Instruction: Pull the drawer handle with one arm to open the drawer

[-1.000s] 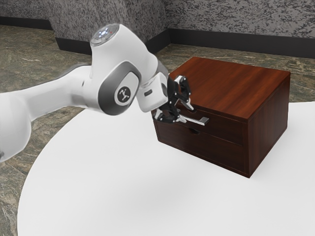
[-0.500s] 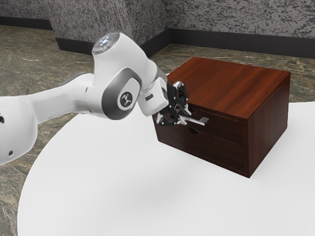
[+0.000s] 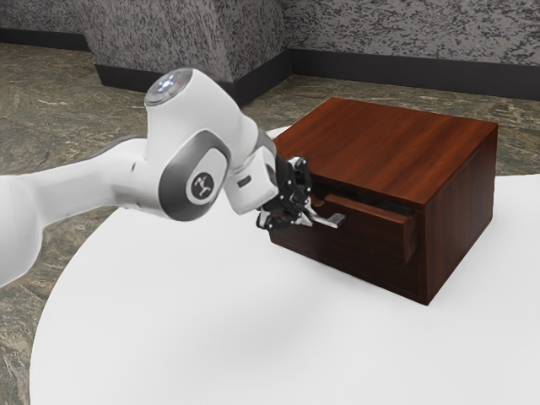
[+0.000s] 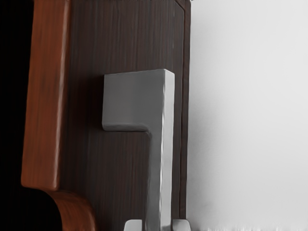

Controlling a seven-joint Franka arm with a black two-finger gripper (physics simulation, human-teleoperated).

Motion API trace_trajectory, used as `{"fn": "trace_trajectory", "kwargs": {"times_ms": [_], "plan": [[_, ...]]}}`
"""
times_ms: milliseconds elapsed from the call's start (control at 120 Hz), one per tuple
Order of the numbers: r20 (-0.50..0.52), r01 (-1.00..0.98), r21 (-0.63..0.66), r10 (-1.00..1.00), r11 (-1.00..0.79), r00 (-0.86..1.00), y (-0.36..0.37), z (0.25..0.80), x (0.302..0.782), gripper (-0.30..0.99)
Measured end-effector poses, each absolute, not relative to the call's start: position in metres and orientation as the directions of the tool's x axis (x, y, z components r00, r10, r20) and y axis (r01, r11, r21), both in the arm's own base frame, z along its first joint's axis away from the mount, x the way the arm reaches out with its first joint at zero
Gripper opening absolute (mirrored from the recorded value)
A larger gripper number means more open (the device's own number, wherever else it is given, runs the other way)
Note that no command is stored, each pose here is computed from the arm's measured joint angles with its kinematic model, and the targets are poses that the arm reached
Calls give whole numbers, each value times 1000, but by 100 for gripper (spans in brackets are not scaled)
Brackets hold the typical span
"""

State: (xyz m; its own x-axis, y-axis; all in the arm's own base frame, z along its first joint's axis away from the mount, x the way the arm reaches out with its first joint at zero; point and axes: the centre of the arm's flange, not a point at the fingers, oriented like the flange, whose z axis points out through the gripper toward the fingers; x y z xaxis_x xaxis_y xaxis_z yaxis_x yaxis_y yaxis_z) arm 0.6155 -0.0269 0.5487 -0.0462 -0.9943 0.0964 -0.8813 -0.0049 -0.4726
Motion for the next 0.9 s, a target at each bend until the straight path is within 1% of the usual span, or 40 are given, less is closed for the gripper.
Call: {"fn": "trace_trajectory", "kwargs": {"times_ms": [517, 900], "plan": [[92, -889, -458, -995, -7, -39, -26, 551, 554, -9], [92, -888, -459, -995, -19, -26, -18, 558, 509, -7]]}}
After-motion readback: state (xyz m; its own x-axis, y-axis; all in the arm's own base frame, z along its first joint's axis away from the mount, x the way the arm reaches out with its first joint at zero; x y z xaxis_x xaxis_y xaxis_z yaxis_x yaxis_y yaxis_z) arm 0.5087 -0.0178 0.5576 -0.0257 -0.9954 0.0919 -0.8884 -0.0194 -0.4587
